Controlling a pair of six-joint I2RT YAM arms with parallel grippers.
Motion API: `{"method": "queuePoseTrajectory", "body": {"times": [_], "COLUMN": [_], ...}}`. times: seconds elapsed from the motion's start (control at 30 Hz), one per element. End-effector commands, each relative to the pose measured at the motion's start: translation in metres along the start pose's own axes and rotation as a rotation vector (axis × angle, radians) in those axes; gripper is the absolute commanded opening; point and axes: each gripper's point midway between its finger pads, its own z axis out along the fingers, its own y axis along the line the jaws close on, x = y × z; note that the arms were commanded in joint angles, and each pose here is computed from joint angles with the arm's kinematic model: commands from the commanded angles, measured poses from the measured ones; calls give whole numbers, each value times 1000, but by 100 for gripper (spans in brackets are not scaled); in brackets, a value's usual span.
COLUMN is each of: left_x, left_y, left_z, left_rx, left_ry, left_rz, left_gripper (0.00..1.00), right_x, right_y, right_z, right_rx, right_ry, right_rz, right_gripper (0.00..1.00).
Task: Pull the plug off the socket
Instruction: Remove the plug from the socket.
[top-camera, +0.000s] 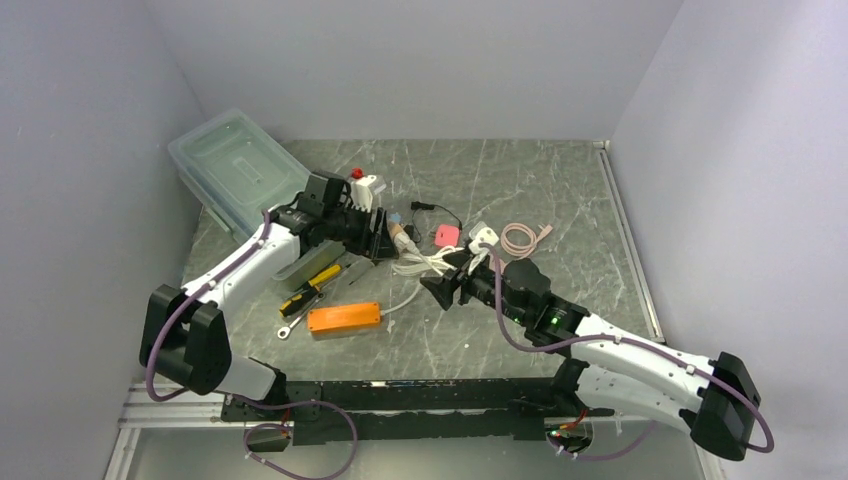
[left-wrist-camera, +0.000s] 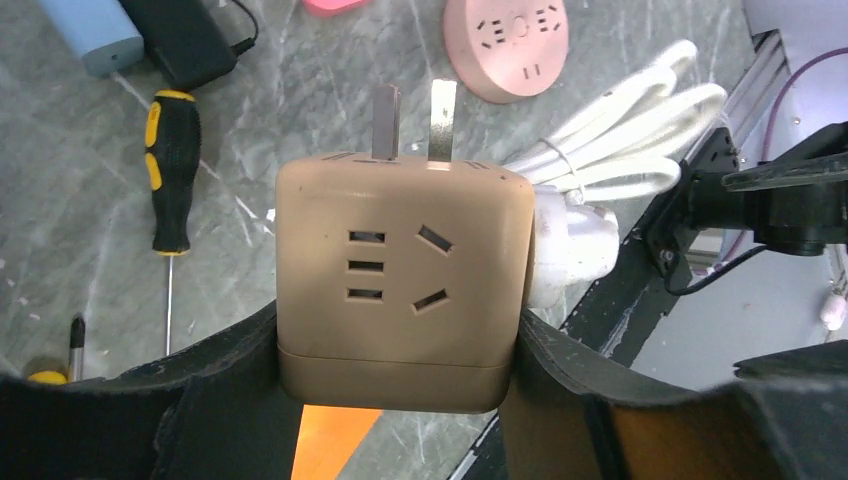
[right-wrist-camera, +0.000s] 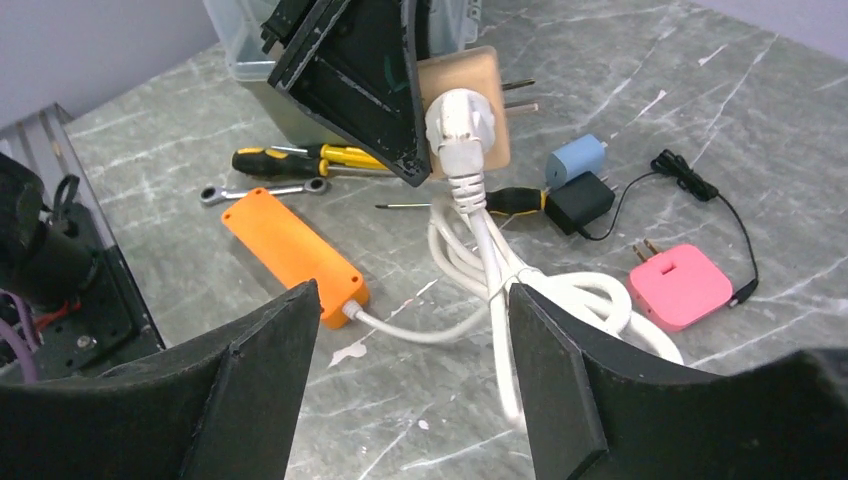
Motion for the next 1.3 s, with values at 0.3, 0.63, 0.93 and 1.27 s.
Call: {"method": "queuePoseTrajectory", "body": {"times": [0.3,0.63,0.93,1.27], "left_x": [3,13,13,14], "left_y": [-22,-22,-23,-27], "left_z": [4,16,17,18], "left_rx": [87,79,93,107], "left_ry": [28,85,86,88], "left_rz": [70,67,58,66], "left_gripper": [0,0,0,0], "right_x": [-25,-12,0,5], "right_y": [-5,-7,-9,-13], "right_z": [34,52,56,65], "right_rx": [59,52,64,86], "right_ry": [-62,-10,31,55], "right_rz": [149,110,102,88], "right_gripper": [60,48,47,34]}}
